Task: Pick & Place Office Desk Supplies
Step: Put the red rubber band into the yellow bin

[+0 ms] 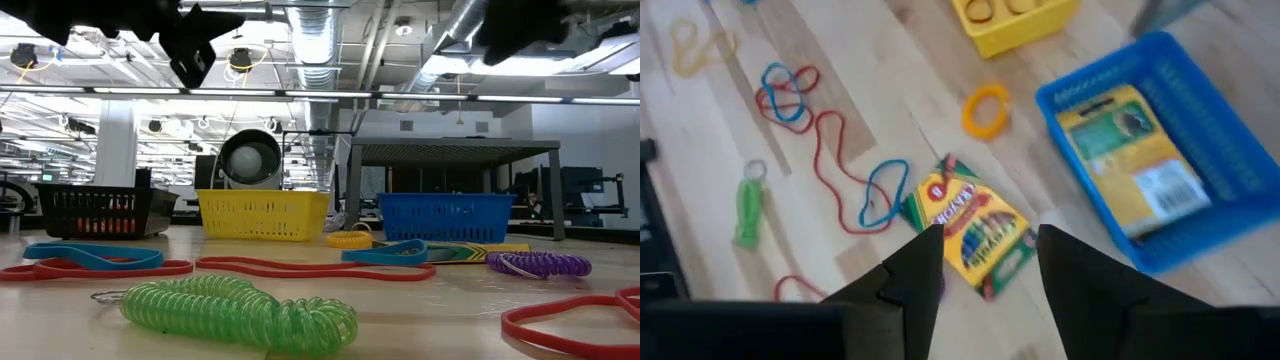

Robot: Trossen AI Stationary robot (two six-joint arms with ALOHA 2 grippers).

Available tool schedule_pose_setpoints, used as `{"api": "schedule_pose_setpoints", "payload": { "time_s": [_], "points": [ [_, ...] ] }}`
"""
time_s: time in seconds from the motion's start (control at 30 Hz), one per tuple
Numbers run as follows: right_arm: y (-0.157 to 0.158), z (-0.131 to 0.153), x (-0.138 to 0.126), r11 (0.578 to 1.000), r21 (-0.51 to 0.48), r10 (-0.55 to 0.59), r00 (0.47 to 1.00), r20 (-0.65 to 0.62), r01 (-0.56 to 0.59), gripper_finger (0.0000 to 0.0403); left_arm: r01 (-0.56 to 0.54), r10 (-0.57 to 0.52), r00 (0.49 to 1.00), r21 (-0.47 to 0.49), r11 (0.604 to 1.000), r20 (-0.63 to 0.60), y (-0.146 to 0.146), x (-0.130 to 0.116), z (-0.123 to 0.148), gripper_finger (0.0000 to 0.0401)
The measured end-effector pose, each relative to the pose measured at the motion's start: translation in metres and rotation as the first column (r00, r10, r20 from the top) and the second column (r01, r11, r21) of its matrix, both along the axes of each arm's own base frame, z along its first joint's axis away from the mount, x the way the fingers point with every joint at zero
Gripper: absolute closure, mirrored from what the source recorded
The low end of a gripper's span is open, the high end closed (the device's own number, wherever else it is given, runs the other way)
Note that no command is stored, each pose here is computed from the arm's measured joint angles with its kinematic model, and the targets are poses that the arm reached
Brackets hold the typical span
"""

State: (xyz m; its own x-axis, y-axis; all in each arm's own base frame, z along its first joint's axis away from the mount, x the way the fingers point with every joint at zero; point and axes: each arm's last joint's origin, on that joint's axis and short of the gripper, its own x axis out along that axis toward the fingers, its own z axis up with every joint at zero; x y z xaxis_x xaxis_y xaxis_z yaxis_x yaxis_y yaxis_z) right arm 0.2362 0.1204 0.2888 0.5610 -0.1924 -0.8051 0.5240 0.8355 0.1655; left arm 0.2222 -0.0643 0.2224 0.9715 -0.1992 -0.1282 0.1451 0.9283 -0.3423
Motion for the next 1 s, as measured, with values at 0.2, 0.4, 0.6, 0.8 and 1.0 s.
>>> {"api": "schedule_pose_setpoints", "payload": {
  "time_s": [0.2,0.4,0.6,0.8,1.0],
  "points": [
    [0.006,-0.003,-0.053,0.990,0.118,-0.076,0.997,-0.012,0.077,0.0246,0.004,-0.004,1.000,0.016,1.000,0.026,0.000,-0.003,0.005,0.0266],
    [0.020,-0.024,-0.077,0.945,0.272,-0.122,0.969,-0.214,0.179,0.0257,0.003,-0.003,1.000,0.017,1.000,0.024,0.000,-0.003,0.005,0.0266],
    [0.043,-0.038,-0.086,0.915,0.323,-0.113,0.923,-0.367,0.241,0.0273,-0.008,0.008,1.000,0.018,1.000,0.025,0.001,-0.003,0.005,0.0266],
    [0.064,-0.057,-0.088,0.918,0.294,-0.128,0.900,-0.418,0.267,0.0262,-0.026,0.026,0.999,0.019,0.999,0.025,0.004,-0.002,0.005,0.0266],
    [0.081,-0.086,-0.077,0.926,0.233,-0.155,0.863,-0.481,0.296,0.0199,-0.020,0.019,0.999,0.044,0.999,0.029,0.005,-0.002,0.005,0.0266]
  ]
}}
